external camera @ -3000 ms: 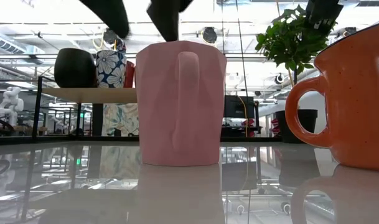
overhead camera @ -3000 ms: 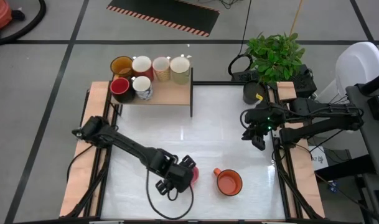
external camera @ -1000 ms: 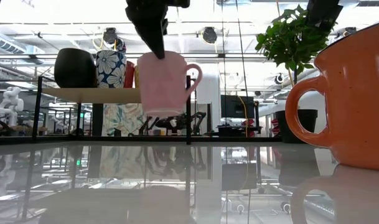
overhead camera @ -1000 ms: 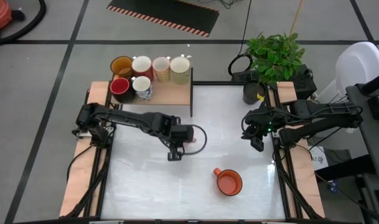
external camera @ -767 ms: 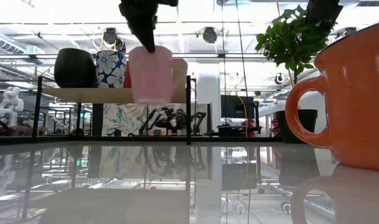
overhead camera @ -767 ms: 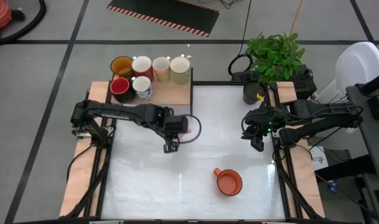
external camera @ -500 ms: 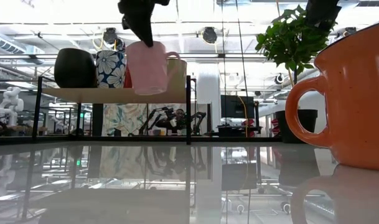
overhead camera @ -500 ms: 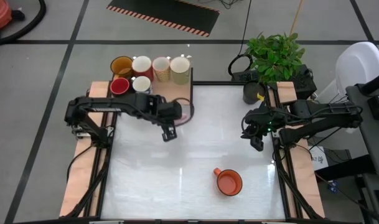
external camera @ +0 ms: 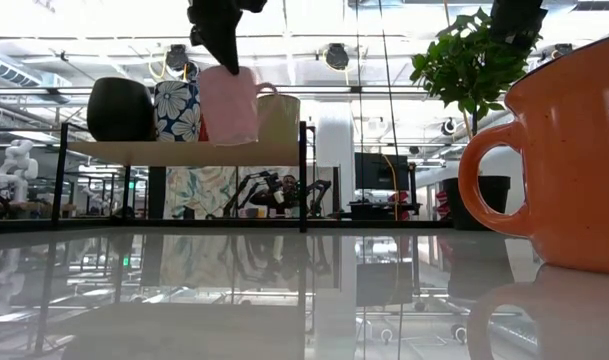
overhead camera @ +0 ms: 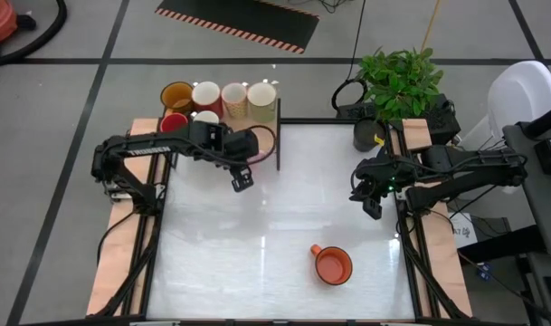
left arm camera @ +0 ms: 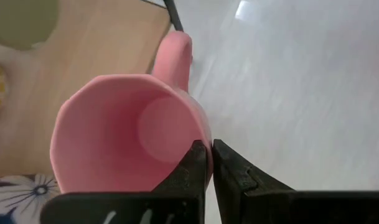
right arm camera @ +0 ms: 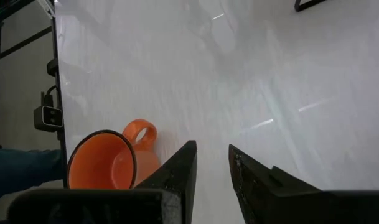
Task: Place coffee mugs
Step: Put the pink mug on the shelf
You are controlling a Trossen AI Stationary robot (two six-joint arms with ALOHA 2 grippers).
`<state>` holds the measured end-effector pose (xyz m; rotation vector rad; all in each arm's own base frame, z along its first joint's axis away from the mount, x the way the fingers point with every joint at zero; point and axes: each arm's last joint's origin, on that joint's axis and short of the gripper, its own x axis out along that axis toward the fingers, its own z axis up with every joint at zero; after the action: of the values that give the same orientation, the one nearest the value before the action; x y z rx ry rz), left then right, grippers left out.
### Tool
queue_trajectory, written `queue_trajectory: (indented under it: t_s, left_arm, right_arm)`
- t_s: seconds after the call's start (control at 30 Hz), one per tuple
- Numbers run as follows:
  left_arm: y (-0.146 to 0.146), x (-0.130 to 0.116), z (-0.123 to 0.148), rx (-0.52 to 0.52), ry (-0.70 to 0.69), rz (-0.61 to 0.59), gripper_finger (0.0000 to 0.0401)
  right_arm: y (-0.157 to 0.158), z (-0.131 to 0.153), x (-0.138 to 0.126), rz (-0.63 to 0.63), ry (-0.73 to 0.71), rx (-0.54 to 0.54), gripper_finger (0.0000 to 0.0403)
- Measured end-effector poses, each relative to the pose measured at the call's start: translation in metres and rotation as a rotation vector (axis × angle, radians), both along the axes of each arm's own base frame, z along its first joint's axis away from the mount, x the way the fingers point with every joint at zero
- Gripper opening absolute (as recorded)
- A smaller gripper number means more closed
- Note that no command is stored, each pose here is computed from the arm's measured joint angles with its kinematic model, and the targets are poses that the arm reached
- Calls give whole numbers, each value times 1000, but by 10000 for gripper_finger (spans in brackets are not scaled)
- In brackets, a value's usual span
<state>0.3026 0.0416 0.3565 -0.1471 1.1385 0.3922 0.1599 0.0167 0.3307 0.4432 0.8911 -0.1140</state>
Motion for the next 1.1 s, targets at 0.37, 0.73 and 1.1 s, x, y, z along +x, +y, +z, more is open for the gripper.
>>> queue_trajectory:
  t_s: [0.37, 0.73, 1.1]
  left_arm:
    - [25, -10, 36, 56, -82, 104, 12]
    - [58, -23, 41, 61, -67, 225, 12]
    - [71, -26, 39, 23, -74, 291, 18]
  right_arm:
    - [0, 0, 0, 0, -3, 1, 77]
    - [0, 2, 2, -23, -32, -7, 77]
    - [0, 2, 3, -33, -37, 3, 77]
